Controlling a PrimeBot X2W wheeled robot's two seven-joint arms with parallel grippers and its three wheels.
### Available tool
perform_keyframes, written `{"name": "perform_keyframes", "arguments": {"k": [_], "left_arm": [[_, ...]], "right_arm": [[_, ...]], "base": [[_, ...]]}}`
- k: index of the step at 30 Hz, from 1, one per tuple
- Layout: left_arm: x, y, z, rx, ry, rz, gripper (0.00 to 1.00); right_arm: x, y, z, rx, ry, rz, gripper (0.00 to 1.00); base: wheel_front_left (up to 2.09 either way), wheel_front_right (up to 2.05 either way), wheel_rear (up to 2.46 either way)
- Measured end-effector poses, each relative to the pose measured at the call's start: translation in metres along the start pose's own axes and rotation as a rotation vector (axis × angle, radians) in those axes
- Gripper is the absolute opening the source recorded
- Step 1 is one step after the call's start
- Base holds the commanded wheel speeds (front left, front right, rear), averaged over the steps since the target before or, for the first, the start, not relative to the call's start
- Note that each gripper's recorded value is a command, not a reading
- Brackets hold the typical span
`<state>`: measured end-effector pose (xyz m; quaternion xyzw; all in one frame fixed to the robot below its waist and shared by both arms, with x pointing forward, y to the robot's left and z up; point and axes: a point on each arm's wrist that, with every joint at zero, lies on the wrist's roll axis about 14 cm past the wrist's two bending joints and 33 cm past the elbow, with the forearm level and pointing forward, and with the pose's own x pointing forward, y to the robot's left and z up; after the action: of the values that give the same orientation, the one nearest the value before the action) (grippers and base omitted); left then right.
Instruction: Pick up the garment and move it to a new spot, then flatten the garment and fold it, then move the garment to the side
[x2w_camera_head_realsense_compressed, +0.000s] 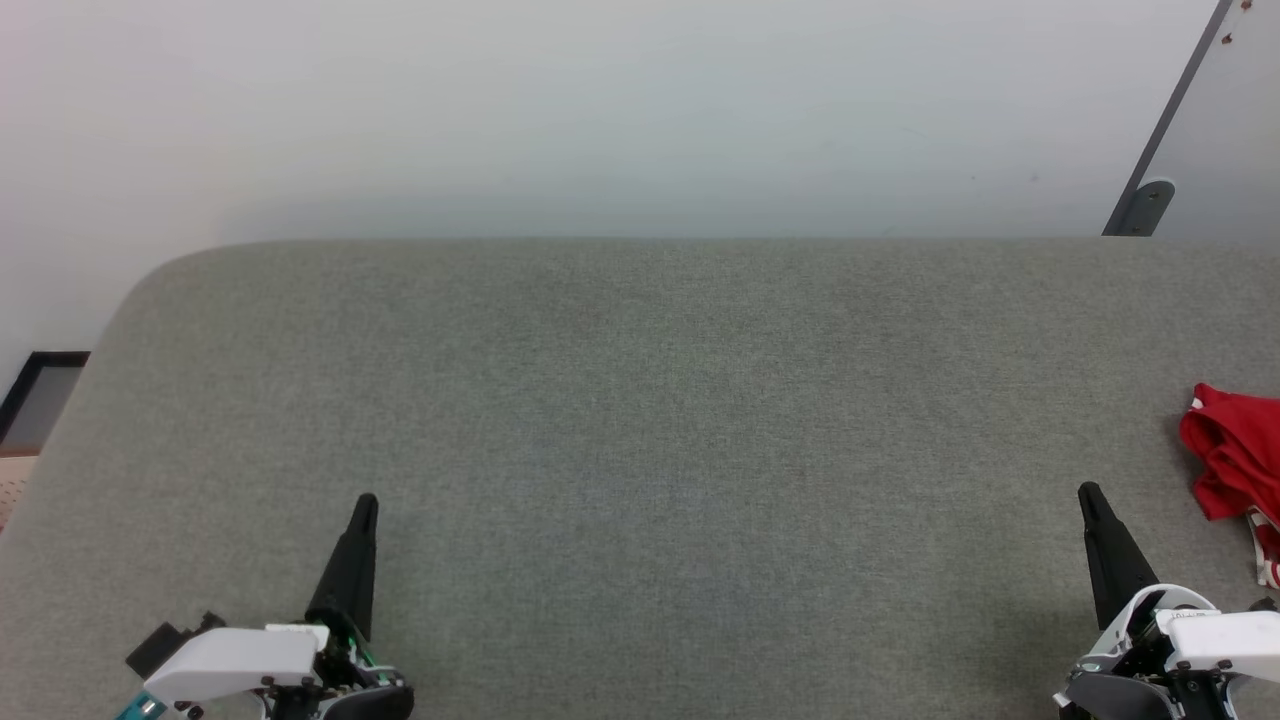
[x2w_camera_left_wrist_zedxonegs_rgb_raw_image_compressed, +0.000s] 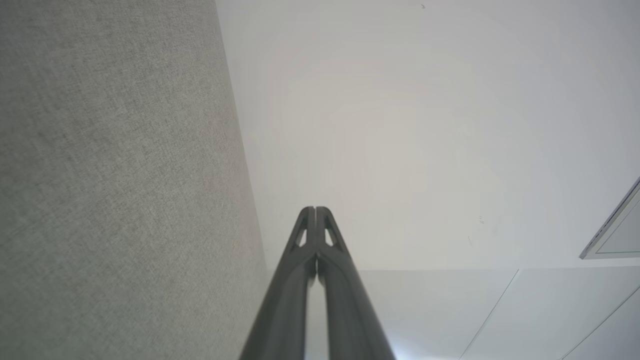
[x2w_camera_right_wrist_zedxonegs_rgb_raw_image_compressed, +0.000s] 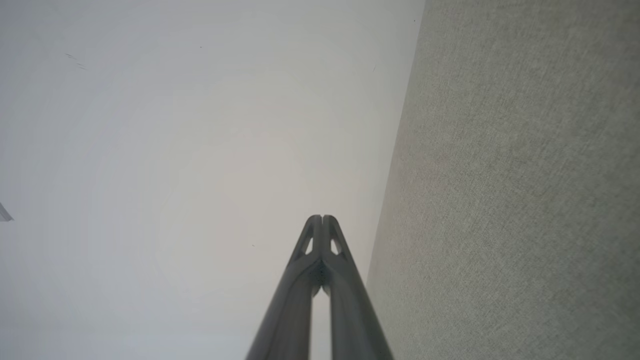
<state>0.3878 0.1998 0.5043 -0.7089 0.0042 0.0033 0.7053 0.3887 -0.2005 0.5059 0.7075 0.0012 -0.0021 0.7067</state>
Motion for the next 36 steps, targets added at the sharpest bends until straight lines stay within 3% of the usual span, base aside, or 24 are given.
{"name": "perform_keyframes", "arguments": {"k": [36], "left_arm": [[-0.0001,0.0001,0.0004,0.001,-0.002,0.0,0.0]], "right_arm": [[0.0,0.0,-0.0001,0.0,0.002,0.0,0.0]], "base": [[0.0,0.0,0.0]]}}
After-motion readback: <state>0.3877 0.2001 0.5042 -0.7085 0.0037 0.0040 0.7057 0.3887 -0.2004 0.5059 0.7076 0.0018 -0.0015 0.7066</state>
